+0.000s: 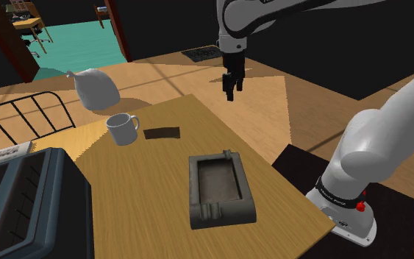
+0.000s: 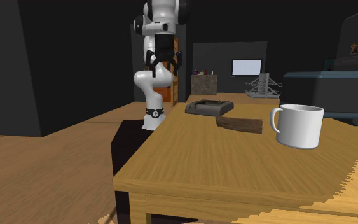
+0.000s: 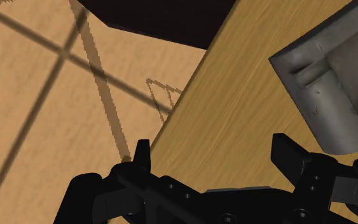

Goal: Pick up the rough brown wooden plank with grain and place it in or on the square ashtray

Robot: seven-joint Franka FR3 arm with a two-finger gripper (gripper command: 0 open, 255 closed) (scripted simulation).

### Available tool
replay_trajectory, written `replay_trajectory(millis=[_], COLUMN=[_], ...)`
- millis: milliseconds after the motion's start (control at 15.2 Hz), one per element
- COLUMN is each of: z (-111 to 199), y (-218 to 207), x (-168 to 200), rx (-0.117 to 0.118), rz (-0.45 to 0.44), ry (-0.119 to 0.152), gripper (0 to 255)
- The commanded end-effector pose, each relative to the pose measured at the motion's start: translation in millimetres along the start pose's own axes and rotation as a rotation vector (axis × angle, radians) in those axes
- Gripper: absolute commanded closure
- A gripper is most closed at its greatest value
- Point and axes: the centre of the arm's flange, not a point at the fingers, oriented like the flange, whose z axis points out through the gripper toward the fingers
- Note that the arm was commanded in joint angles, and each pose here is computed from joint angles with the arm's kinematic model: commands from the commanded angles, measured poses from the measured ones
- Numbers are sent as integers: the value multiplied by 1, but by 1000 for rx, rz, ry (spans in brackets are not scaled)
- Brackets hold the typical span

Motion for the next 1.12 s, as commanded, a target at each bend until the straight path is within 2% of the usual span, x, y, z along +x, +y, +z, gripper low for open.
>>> replay_trajectory(millis=[0, 528, 1056], z=[8, 45, 80], y=[-7, -35, -81], x=[26, 119, 205], rx=[9, 44, 78], rz=[-46, -222, -398], ry=[2, 6, 10], gripper=[0, 0, 0])
